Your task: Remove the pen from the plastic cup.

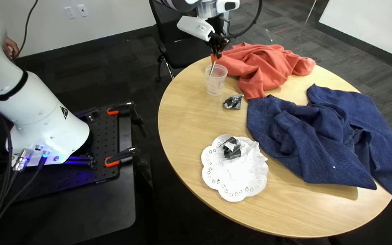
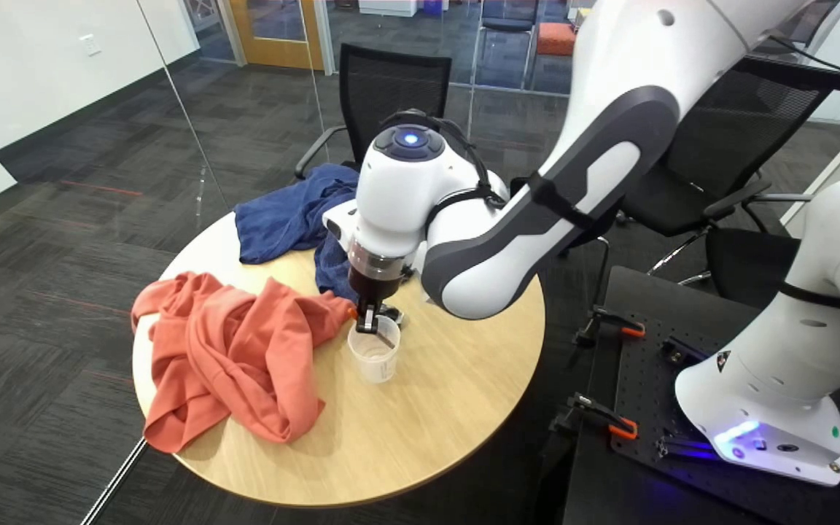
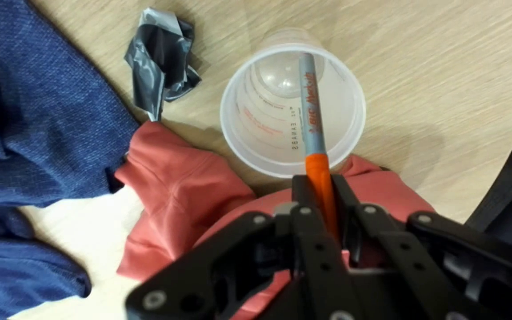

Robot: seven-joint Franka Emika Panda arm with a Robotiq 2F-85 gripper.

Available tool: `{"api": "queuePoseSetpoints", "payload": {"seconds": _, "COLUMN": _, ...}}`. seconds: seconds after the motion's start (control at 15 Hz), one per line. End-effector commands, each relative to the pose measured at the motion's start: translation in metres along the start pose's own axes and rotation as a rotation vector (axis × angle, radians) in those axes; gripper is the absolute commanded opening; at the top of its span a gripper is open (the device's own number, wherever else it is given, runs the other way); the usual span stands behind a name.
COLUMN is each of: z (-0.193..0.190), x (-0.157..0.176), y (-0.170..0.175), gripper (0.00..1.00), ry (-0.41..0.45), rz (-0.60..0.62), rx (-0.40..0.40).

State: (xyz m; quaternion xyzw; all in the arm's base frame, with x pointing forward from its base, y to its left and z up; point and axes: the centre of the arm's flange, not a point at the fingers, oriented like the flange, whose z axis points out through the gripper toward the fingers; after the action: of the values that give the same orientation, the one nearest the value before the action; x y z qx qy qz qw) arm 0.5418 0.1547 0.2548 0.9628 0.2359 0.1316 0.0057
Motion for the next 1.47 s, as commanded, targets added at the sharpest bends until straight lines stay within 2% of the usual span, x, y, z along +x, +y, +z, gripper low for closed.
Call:
{"api": "queuePoseSetpoints", "payload": {"seconds": 0.0, "z": -0.060, "x": -0.025, "y": -0.013, "gripper": 0.04, "ry": 0.044, "rz": -0.001, "rx": -0.066}}
{"api": "queuePoseSetpoints", "payload": {"seconds": 0.2, "z": -0.090, "x": -0.037, "y": -0.021, "gripper": 0.04, "ry": 0.070, "rz": -0.047, "rx": -0.091}}
{"api": "queuePoseSetpoints", "payload": {"seconds": 0.4, "z": -0.105, "x": -0.053, "y": -0.029, "gripper": 0.04, "ry": 0.015, "rz": -0.123, "rx": -0.124}}
{"api": "queuePoseSetpoints", "payload": {"seconds": 0.53, "z": -0.105, "x": -0.062, "y": -0.035, "gripper": 0.04, "ry": -0.033, "rz": -0.163, "rx": -0.117}}
{"api": "queuePoseSetpoints", "payload": {"seconds": 0.8, "z": -0.085, "x": -0.071, "y": -0.044, "gripper": 0.04, "ry": -0.101, "rz": -0.250, "rx": -0.077}}
{"api": "queuePoseSetpoints", "payload": {"seconds": 1.07, "z": -0.046, "x": -0.072, "y": -0.045, "gripper": 0.04, "ry": -0.138, "rz": -0.357, "rx": -0.021}}
{"api": "queuePoseSetpoints", "payload": {"seconds": 1.4, "z": -0.003, "x": -0.071, "y": -0.052, "gripper": 0.04, "ry": -0.129, "rz": -0.490, "rx": 0.055}}
